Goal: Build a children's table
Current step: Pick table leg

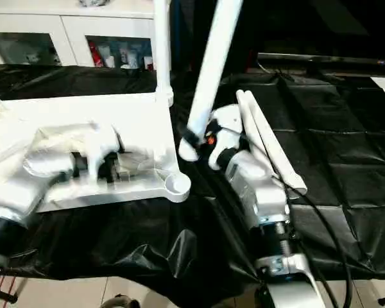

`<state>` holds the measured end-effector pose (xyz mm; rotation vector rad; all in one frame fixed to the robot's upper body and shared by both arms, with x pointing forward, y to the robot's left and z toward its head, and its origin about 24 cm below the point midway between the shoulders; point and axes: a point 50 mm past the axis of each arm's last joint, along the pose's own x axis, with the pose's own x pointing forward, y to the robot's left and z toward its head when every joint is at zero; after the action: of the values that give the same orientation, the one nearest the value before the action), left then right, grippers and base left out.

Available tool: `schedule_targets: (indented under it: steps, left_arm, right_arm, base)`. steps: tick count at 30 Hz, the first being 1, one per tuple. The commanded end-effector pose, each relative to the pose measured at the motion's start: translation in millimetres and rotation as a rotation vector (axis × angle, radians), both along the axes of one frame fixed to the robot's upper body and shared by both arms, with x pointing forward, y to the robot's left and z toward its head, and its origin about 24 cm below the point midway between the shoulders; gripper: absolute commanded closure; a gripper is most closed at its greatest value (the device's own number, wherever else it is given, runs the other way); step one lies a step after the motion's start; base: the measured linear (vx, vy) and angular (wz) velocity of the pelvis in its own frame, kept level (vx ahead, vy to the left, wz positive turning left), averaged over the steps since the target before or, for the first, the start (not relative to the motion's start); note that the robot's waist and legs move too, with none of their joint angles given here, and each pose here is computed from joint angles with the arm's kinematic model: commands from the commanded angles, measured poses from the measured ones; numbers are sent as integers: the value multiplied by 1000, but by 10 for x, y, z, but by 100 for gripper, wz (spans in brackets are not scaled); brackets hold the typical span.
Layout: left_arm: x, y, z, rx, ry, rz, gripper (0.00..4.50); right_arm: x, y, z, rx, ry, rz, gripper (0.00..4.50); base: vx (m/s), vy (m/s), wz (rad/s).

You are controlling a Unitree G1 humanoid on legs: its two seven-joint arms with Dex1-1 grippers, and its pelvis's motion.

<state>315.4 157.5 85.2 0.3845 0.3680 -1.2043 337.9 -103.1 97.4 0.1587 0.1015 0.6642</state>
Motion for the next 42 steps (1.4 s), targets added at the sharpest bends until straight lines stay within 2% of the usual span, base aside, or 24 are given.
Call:
schedule_targets:
  steps: [1,3,5,8,9,12,13,17,19,22,25,29,30,35,37,42]
  left_arm:
    - [19,80,-33,75,19,-38,149]
    - [29,98,-65,113,20,-53,149]
    - [31,107,-93,130,35,-66,178]
    - [47,115,-132,146,51,-70,188]
    - [58,109,-137,142,53,-71,211]
    - [73,100,-135,126,68,-74,227]
    - [86,94,-129,120,63,-78,255]
    - [113,74,-114,91,77,-91,269]
    - [115,73,-120,88,83,-92,305]
    - [117,77,-132,88,88,-90,312]
    - [118,92,-156,97,91,-88,345]
    - [119,103,-174,103,93,-85,355]
    - [120,106,-177,102,94,-83,386]
    - [114,114,-179,85,98,-75,412]
    - [112,117,-176,75,102,-72,439]
    - [98,111,-175,21,117,-48,446]
  right_arm:
    - [-40,24,36,1,-17,36,261]
    - [-56,29,26,-4,-27,51,261]
    - [-62,33,15,2,-20,46,261]
    - [-78,37,1,5,-11,49,261]
    - [-88,40,-2,5,-9,52,261]
    - [-99,40,-4,6,-4,54,261]
    - [-103,39,-5,6,-4,56,261]
    - [-97,34,-17,-6,-7,52,261]
    - [-94,32,-15,-8,-9,49,261]
    - [-94,32,-13,-10,-9,48,261]
    - [-97,30,-20,-15,-8,48,261]
    - [-93,28,-21,-19,-7,51,261]
    - [-91,29,-21,-20,-7,52,261]
    - [-87,31,-21,-27,-5,66,261]
    - [-87,33,-21,-31,-4,74,261]
    - [-119,51,-57,-71,30,160,261]
  base:
    - [0,0,0]
    - [0,0,0]
    - [0,0,0]
    - [0,0,0]
    - [0,0,0]
    - [0,0,0]
    - [0,0,0]
    - [0,0,0]
    - [0,0,0]
    - [0,0,0]
    - [0,0,0]
    - [0,0,0]
    - [0,0,0]
    - [0,0,0]
    - [0,0,0]
    - [0,0,0]
